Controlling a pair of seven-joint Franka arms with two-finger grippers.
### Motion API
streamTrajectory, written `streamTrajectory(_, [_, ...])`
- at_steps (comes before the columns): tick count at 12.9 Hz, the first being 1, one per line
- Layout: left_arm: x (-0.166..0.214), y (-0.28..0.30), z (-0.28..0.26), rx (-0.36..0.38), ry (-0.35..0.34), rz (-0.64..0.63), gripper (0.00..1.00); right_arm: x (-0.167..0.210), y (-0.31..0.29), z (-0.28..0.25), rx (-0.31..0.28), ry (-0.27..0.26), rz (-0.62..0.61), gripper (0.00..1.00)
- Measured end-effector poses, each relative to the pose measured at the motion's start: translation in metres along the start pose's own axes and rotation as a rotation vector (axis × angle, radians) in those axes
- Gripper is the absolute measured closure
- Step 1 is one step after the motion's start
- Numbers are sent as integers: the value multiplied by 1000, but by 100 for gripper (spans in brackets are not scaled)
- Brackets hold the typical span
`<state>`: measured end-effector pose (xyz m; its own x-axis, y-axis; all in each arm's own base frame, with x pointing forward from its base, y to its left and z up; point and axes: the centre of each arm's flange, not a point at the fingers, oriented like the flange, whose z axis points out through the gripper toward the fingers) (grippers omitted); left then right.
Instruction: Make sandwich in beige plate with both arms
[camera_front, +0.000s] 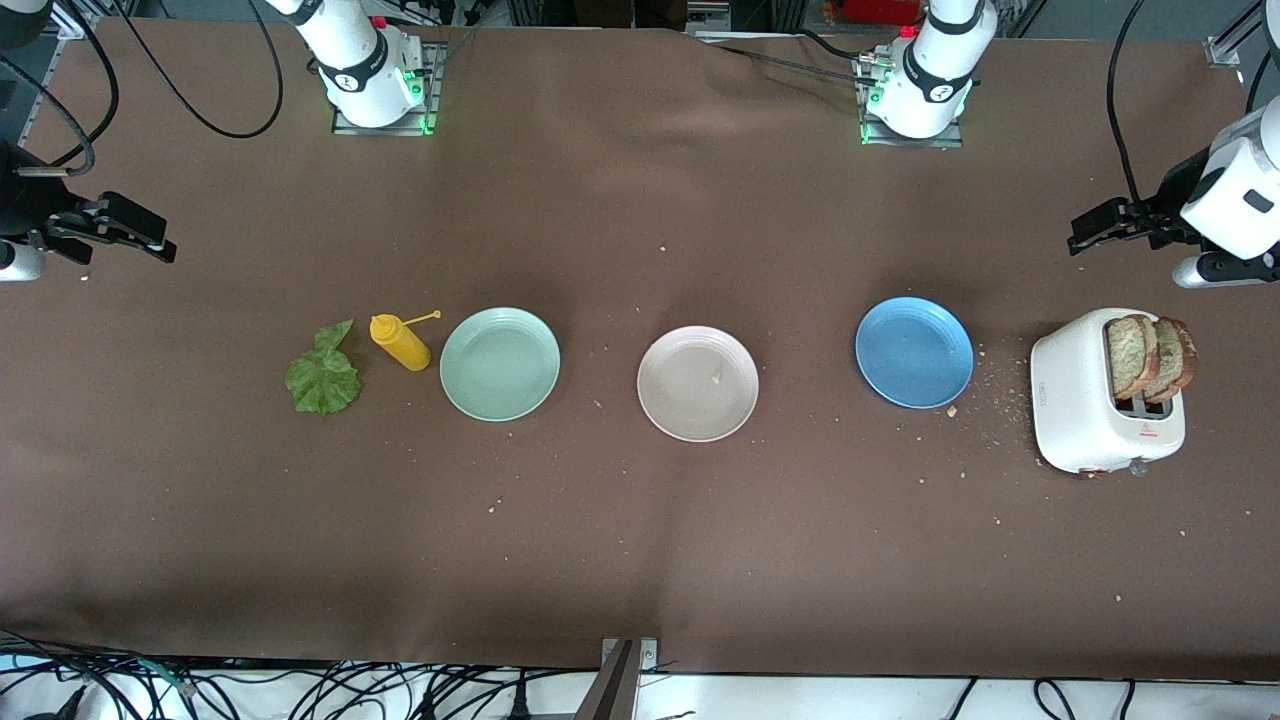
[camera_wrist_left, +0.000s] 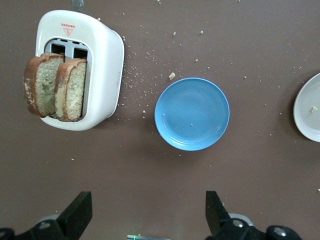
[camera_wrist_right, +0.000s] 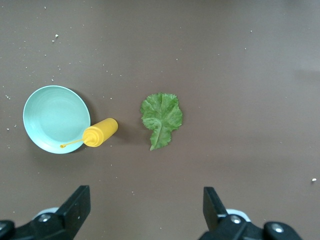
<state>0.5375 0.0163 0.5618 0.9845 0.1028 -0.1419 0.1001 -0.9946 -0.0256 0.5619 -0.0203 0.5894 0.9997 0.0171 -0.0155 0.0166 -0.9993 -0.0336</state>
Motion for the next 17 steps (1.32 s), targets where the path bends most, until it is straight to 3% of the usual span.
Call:
streamTrajectory(7, [2, -2, 2, 15, -2, 2, 0, 0, 0, 0, 0, 0, 0, 0])
streamTrajectory(12, [17, 1, -19, 14, 42, 2, 0, 0, 0, 0, 0, 0, 0, 0])
streamTrajectory(17, [22, 2, -12, 17, 16, 2, 0, 0, 0, 0, 0, 0, 0, 0])
